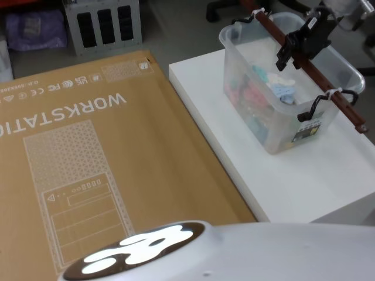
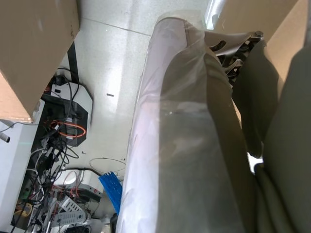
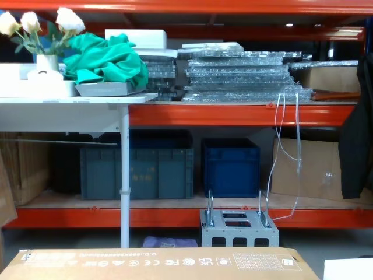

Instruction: Use one hand to grasp the basket and place it at the designated location.

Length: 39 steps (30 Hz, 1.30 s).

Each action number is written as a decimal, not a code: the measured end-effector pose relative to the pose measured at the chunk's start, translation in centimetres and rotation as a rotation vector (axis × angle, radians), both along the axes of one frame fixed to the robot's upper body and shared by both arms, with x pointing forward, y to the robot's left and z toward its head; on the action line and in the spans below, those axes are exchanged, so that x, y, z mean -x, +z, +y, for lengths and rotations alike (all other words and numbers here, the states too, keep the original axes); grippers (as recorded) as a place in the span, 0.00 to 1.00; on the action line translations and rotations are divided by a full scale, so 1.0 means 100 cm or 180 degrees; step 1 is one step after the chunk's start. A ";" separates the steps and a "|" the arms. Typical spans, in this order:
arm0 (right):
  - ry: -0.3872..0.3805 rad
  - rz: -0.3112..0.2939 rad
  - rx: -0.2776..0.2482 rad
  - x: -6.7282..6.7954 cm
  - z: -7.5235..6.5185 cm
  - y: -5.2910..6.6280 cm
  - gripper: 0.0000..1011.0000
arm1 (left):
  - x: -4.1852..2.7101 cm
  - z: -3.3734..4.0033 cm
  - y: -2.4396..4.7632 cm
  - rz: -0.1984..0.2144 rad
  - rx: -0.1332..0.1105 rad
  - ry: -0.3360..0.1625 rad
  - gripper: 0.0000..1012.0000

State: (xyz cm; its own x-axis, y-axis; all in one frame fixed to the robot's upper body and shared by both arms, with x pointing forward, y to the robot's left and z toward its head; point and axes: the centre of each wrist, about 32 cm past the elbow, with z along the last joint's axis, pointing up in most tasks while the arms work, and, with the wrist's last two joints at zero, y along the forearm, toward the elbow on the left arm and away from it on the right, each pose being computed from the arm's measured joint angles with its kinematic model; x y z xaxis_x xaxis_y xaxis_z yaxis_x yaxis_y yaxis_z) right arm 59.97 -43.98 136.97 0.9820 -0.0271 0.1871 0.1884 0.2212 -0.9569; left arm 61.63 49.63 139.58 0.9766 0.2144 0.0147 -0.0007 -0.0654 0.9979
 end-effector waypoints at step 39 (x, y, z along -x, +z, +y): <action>0.0121 -0.0177 0.0330 0.008 0.024 0.020 0.99 | 0.0000 0.0000 0.0000 0.0000 0.0000 0.0000 0.00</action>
